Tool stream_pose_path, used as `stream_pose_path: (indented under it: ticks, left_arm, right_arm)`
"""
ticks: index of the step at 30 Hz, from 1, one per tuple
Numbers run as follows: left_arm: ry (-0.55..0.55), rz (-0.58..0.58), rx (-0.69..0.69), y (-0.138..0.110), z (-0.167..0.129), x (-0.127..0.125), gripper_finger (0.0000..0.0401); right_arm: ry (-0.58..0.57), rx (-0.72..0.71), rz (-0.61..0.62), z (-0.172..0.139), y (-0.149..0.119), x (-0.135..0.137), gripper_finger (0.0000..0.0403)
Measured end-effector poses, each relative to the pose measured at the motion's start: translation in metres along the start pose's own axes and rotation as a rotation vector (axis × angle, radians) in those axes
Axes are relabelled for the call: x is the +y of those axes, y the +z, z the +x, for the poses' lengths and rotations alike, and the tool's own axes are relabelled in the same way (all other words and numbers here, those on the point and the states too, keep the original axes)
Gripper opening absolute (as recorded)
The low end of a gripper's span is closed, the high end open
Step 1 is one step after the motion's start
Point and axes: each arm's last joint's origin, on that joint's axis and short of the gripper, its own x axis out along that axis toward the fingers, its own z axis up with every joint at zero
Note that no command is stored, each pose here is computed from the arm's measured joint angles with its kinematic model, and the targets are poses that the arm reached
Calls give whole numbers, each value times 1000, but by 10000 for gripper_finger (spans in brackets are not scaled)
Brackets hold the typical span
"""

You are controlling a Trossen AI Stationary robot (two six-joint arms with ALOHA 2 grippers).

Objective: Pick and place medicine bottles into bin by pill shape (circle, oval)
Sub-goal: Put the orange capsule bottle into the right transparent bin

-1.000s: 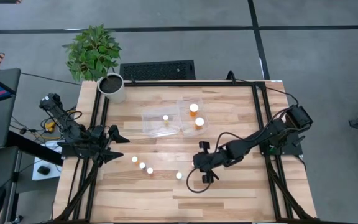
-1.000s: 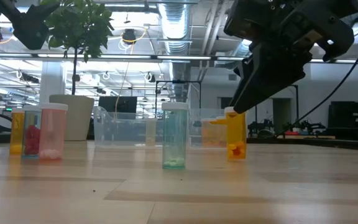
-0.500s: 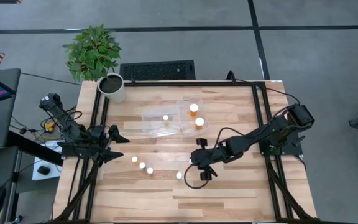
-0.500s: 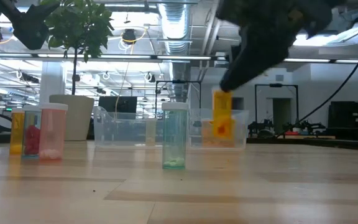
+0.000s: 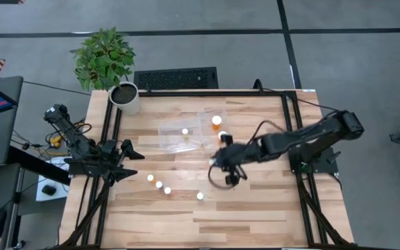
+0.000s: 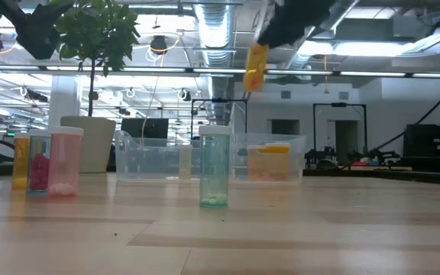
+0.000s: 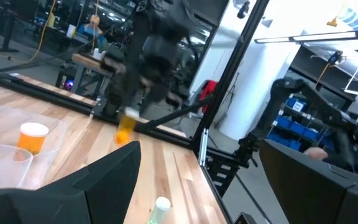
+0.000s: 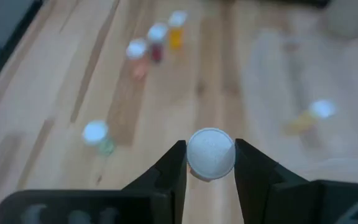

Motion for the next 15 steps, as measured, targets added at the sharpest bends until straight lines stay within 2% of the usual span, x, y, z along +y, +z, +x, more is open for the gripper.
stream_pose_path:
  ticks: [4,7,11,15]
  left_arm:
    - [1,4,4,0,0,0,322]
    - [3,5,4,-1,0,0,322]
    - [5,5,3,0,0,0,322]
    - [6,5,3,0,0,0,322]
  right_arm:
    - [-69,-58,30,-21,7,-30,116]
    - [-131,-47,57,-28,5,-54,116]
    - [-207,-1,97,-22,-2,-83,116]
    - [-246,71,109,-3,-13,-110,116]
